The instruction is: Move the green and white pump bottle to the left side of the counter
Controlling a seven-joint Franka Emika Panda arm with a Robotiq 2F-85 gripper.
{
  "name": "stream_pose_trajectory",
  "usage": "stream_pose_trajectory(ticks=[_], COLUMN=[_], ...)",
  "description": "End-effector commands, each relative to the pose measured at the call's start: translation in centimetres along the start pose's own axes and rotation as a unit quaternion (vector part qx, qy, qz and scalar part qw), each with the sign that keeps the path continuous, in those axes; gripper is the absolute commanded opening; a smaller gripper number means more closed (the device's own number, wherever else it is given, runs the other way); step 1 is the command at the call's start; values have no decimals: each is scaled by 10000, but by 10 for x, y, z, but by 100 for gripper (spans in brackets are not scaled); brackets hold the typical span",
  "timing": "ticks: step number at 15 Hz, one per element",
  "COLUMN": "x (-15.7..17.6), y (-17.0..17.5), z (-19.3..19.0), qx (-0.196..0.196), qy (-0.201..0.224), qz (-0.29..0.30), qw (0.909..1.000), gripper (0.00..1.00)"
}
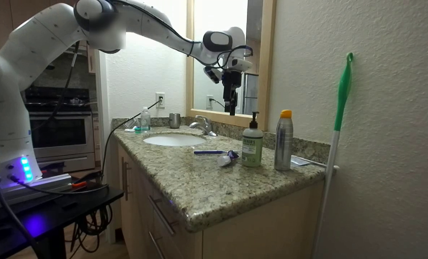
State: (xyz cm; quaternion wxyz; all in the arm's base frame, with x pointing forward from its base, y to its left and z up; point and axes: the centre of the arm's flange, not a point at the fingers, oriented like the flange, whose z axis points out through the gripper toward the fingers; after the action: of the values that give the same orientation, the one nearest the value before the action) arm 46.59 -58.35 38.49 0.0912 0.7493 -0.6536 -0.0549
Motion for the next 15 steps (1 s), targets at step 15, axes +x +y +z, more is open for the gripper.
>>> stream_pose_trajectory(ticks=[15], x=[47], y=[77], z=[-27], qx=[-24], qy=[-850], qz=[-3534], qw=[9316], gripper=[100])
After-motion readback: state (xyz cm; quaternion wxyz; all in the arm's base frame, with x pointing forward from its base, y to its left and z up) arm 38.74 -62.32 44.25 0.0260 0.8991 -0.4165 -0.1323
